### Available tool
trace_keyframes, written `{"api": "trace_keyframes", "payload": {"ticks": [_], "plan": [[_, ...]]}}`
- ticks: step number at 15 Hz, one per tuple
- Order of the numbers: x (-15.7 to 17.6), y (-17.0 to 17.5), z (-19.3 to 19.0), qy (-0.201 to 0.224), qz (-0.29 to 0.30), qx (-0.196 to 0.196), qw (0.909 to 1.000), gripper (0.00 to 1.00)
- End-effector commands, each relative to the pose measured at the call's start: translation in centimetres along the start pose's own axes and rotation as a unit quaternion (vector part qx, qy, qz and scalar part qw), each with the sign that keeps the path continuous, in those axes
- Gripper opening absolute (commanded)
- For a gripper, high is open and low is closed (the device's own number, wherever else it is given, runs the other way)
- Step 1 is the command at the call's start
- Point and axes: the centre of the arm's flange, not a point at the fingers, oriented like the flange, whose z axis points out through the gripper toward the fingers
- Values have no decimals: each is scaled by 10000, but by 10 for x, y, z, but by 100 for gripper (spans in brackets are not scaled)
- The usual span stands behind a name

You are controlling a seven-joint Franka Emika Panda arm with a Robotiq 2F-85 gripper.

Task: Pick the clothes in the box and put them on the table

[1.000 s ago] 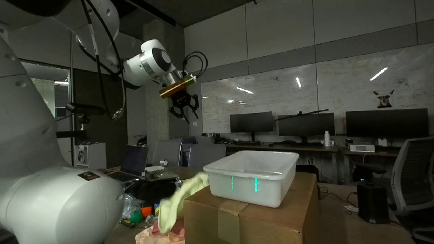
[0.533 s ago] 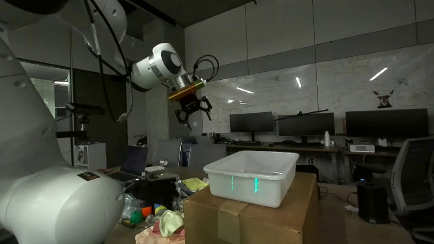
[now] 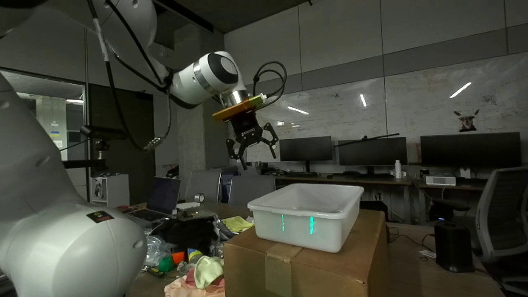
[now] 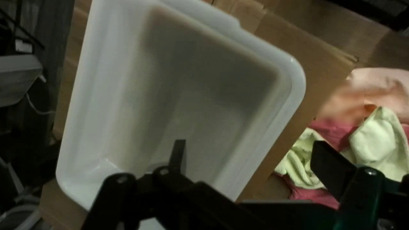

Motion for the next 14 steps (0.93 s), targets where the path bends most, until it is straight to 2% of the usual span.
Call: {"api": "trace_keyframes", "payload": {"ticks": [1, 4, 7, 10, 14], "plan": [[-38, 11, -1, -457, 213, 645, 9966, 100], [-61, 15, -1, -430, 471, 1234, 9903, 100], [-82, 20, -3, 98, 836, 1568, 9840, 100], [-103, 25, -4, 525, 987, 1748, 9782, 100], [-124, 31, -4, 1075, 1141, 1769, 9717, 100]]}}
